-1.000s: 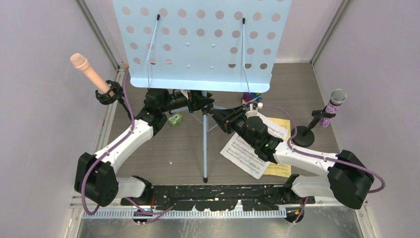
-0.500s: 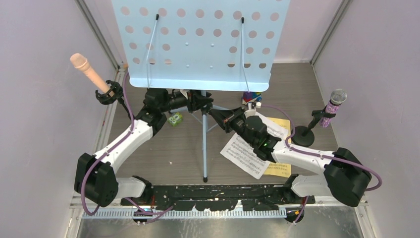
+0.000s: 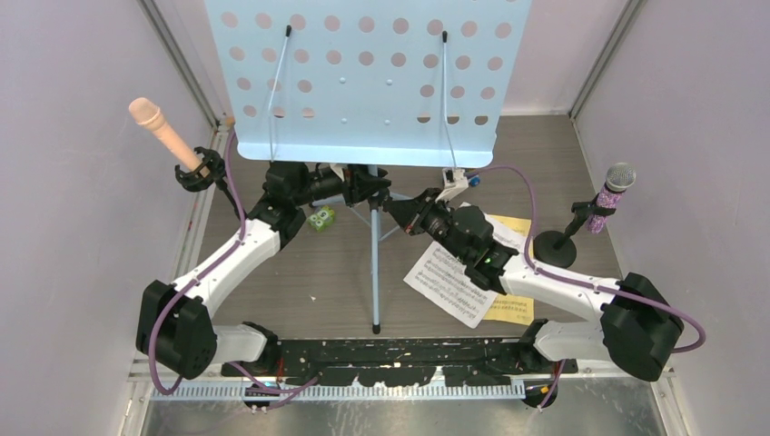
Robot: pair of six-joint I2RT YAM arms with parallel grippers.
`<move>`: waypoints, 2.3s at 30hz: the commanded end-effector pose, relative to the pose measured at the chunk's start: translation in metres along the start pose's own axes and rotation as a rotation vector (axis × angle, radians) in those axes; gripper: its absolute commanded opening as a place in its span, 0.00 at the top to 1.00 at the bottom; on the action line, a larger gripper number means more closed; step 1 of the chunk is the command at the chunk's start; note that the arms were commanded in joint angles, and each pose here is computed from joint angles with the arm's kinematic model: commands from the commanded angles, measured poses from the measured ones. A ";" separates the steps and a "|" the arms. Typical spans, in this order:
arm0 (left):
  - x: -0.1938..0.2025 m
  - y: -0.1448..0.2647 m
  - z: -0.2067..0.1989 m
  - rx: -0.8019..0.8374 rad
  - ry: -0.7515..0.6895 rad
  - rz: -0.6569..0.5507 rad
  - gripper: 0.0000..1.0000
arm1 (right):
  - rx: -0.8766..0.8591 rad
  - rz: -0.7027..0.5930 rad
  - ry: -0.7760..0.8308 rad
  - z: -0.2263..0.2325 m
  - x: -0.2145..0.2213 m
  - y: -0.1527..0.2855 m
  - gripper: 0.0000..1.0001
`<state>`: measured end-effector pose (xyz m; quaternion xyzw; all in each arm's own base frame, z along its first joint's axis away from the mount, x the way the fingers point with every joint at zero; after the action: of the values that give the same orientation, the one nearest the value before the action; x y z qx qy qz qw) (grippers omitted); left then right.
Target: Pack up the instrument practice props
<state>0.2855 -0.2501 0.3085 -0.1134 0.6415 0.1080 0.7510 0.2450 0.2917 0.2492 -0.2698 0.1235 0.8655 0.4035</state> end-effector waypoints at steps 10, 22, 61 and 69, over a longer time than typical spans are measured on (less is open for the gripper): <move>-0.022 -0.001 -0.019 0.104 -0.059 -0.063 1.00 | -0.532 0.005 0.917 0.062 -0.006 0.011 0.91; -0.022 -0.001 -0.021 0.122 -0.060 -0.067 1.00 | -0.766 0.196 1.659 0.055 0.033 0.027 1.00; -0.020 -0.001 -0.017 0.089 -0.060 -0.055 1.00 | -0.341 0.073 1.523 0.059 0.004 0.080 0.48; -0.019 -0.001 -0.013 0.060 -0.064 -0.047 1.00 | -0.036 -0.102 0.650 0.044 -0.010 0.091 0.38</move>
<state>0.2687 -0.2567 0.3070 -0.0798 0.6480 0.0798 0.7532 0.1608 0.2482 0.2696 -0.7356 0.2761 0.5803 0.2142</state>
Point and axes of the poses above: each gripper's point midway between its finger pads, its own y axis back along the fingers, its own z axis along the line the jaws close on, x = y × z, the point moved 4 cm from there along y, back along the fingers, and after that the axes turned 7 degrees about -y, right-handed, at the moved point
